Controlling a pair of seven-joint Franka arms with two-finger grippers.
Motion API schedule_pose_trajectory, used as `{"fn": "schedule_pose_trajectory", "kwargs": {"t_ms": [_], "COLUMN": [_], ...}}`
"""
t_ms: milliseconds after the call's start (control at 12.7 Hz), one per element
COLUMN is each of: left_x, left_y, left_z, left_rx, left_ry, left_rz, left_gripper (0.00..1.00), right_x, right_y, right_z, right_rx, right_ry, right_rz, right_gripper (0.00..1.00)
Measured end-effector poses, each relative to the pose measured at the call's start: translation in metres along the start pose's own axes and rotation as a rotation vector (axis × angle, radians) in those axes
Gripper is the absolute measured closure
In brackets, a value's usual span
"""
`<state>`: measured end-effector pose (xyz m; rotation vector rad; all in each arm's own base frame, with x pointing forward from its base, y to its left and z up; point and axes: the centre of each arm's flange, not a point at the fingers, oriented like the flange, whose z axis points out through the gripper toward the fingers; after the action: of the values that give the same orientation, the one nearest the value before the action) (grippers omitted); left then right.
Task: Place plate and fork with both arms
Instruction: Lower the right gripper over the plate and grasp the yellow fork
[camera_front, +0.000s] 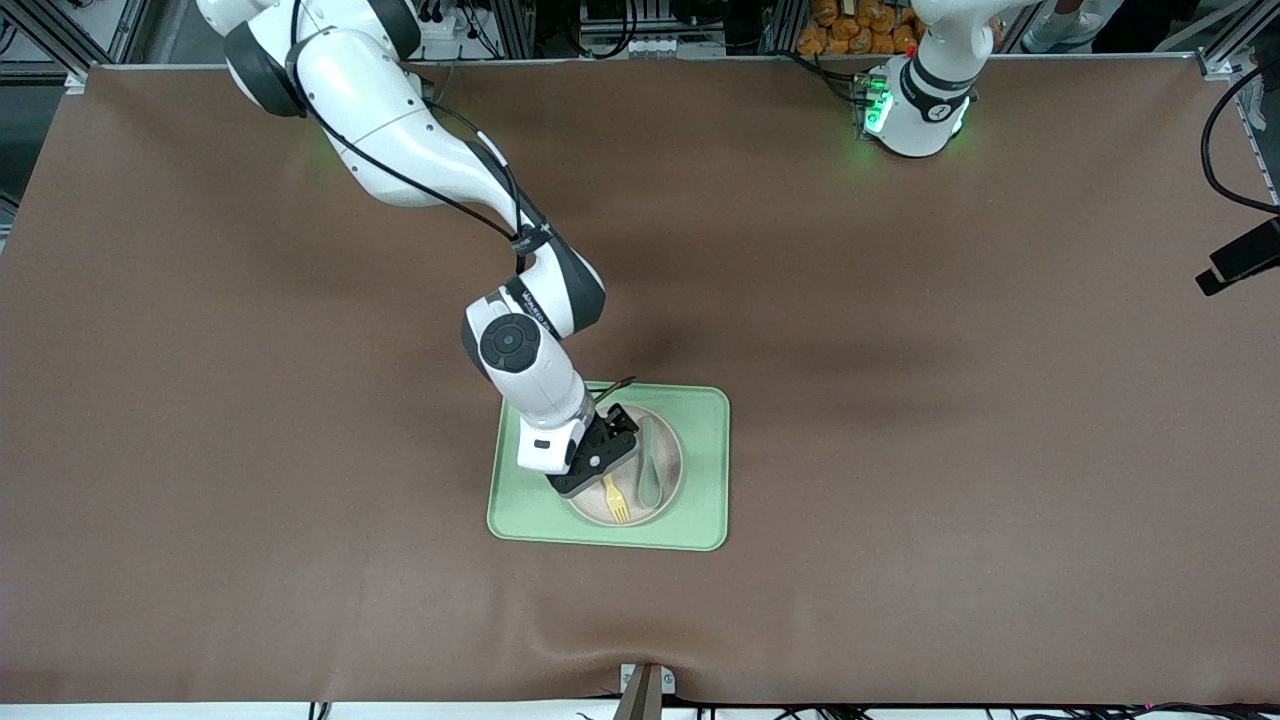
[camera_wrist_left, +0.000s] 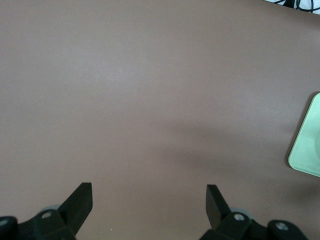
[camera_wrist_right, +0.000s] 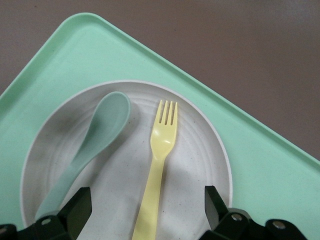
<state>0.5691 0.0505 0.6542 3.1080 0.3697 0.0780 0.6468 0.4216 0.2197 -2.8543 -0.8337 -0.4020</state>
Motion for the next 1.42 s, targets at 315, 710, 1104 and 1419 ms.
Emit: {"fn": "schedule_pose_trajectory", "kwargs": {"t_ms": [315, 710, 1104, 1419], "left_x": [-0.005, -0.008, -0.008, -0.010], "left_y": [0.024, 0.027, 0.024, 0.033], "left_z": [-0.003, -0.006, -0.009, -0.009], "left_rx": [0.002, 0.007, 0.007, 0.006], "left_ry": [0.006, 0.013, 0.016, 0.016], "left_rz": [0.043, 0.046, 0.099, 0.119], "left_gripper": [0.00, 0.00, 0.00, 0.00], "right_x": [-0.005, -0.011, -0.015, -0.018], "right_y": [-0.006, -0.006, -0.005, -0.005], "right_z": [0.012, 0.023, 0.032, 0.038], "right_rx": [0.004, 0.019, 0.025, 0.029], "right_ry": [-0.016, -0.034, -0.042, -0.041], "right_rz": [0.042, 0.070, 0.082, 0.090], "right_gripper": [0.00, 0.00, 0.00, 0.00]}}
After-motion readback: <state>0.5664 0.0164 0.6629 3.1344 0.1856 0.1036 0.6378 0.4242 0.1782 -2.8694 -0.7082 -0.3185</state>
